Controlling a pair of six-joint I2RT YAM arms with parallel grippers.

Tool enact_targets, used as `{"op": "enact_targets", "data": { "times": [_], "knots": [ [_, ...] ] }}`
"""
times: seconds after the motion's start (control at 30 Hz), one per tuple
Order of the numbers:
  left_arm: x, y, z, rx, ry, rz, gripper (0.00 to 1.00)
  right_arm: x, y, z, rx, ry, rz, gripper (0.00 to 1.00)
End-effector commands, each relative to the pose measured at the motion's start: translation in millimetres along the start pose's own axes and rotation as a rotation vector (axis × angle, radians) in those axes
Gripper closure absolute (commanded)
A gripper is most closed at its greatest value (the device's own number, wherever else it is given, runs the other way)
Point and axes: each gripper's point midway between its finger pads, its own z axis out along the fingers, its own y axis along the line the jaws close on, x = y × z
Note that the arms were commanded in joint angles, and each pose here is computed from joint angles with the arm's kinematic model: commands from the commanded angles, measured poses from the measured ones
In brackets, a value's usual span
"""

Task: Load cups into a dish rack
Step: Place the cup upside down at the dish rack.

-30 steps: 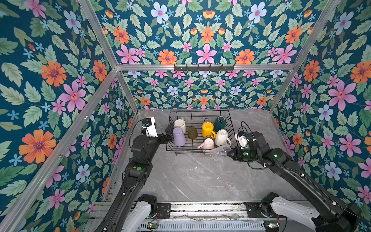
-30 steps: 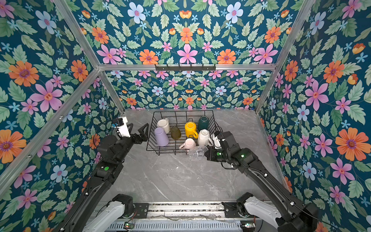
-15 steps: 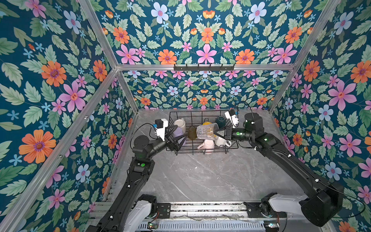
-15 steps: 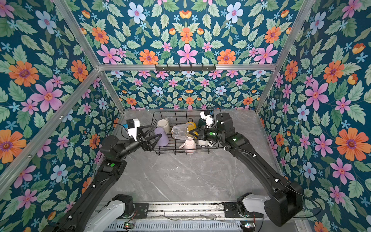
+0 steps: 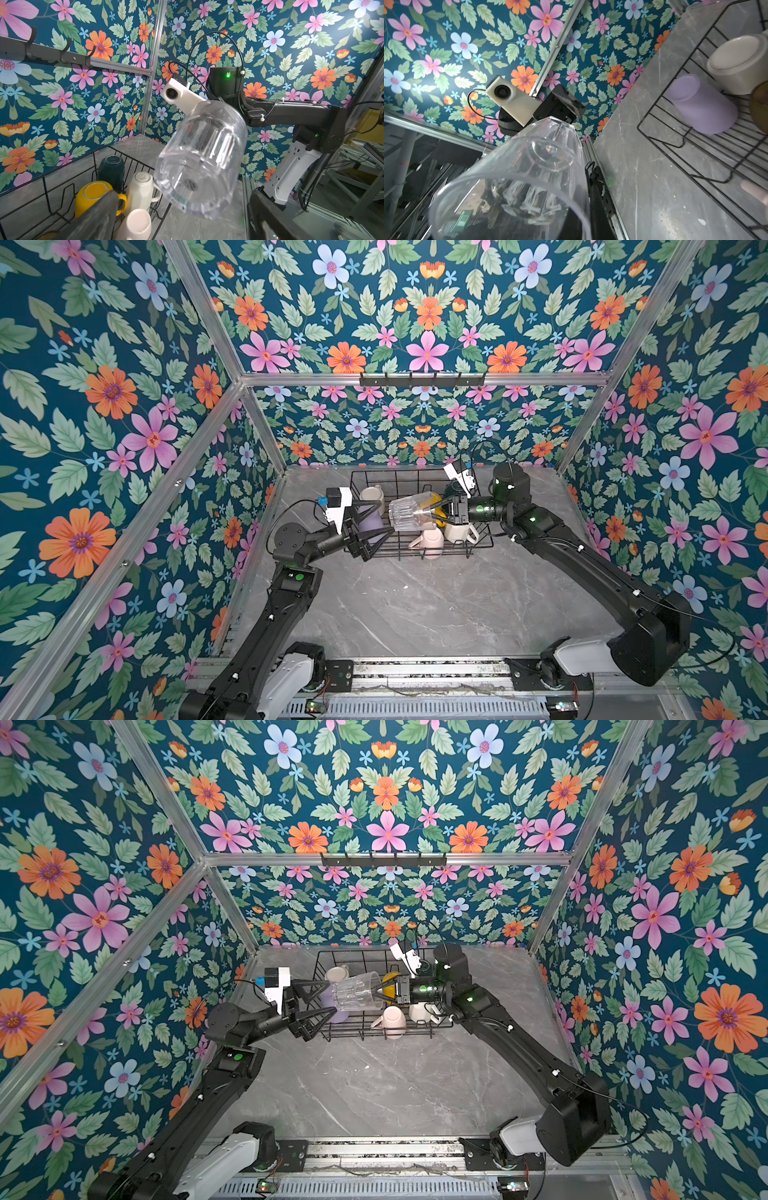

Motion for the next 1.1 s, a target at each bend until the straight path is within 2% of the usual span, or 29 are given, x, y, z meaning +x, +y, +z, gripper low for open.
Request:
{"op": "enact_targets", "data": {
  "times": [0.0,0.7,1.07],
  "knots": [
    [-8,-12,0,0.057,-0.014,0.039,0.0,3,16,8,-0.062,0.035,-0.07,1.0],
    [-7,-20,-1,0.092,-0.006,0.049,0.01,11,36,36,-0.188,0.105,-0.066,1.0],
    [-9,-25,-1,0.121,-0.008,0.051,0.07,18,40,42,-0.218,0.137,-0.066,1.0]
  ]
}}
